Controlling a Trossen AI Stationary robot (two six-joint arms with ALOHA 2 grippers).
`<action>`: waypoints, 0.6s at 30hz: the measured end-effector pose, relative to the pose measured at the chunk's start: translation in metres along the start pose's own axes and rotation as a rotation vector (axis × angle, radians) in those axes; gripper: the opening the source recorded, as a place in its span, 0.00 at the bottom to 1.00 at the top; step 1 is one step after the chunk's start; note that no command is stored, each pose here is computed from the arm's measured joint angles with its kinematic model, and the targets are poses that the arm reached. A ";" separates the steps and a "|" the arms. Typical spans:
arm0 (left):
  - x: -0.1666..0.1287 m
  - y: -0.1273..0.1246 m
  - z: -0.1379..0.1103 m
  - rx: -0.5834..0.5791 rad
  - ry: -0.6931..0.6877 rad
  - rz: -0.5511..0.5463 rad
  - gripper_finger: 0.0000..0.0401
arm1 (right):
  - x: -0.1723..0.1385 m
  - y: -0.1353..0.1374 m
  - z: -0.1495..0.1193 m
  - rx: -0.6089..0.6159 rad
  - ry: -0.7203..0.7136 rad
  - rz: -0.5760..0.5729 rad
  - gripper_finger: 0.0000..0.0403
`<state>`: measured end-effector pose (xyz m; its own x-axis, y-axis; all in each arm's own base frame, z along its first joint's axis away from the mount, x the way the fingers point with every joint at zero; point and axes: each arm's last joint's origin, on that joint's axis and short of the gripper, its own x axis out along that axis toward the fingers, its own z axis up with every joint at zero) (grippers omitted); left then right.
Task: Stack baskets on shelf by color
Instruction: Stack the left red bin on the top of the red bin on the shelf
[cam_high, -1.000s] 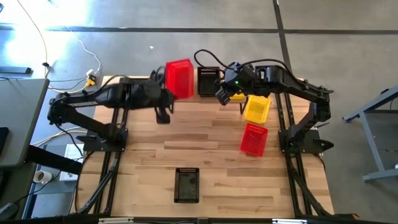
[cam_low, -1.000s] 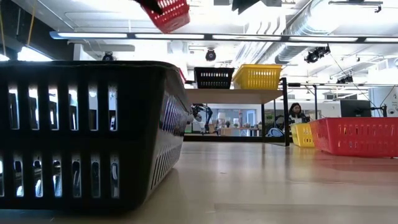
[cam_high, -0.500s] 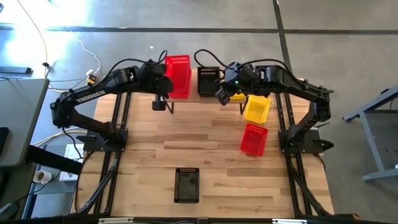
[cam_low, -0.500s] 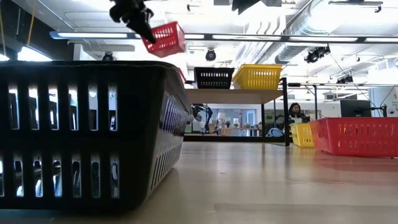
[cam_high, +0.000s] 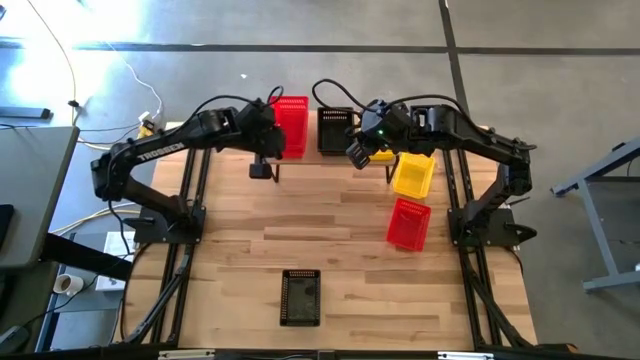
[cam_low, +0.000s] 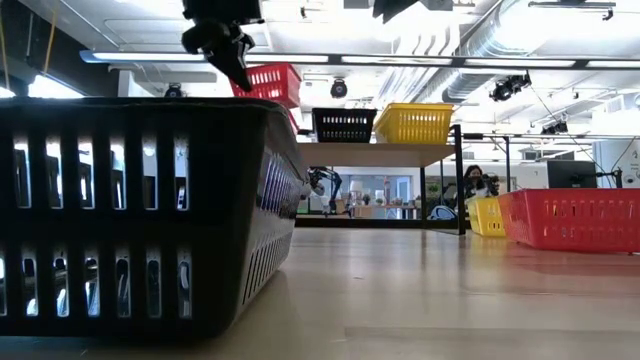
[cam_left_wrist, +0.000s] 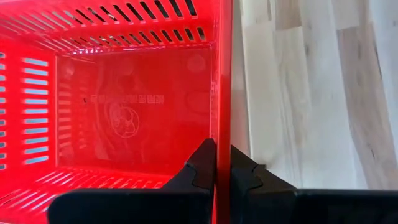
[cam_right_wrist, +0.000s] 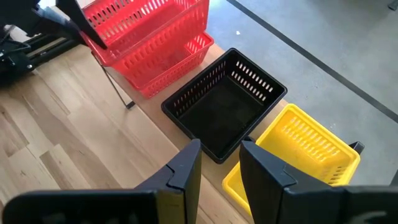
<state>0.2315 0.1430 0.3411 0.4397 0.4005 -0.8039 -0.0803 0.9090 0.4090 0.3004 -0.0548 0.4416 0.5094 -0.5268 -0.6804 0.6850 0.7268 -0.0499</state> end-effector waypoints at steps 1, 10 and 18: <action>0.001 0.001 0.000 -0.002 0.005 -0.002 0.00 | 0.000 0.000 0.000 0.000 0.000 0.000 0.24; 0.014 0.011 -0.007 -0.032 0.045 -0.026 0.00 | 0.000 0.000 0.000 0.012 0.000 0.000 0.24; 0.014 0.012 -0.008 -0.018 0.026 -0.053 0.00 | 0.000 0.000 0.000 0.023 0.000 0.001 0.24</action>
<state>0.2295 0.1605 0.3308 0.4204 0.3542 -0.8354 -0.0735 0.9309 0.3577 0.3005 -0.0547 0.4415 0.5097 -0.5263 -0.6806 0.6965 0.7168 -0.0327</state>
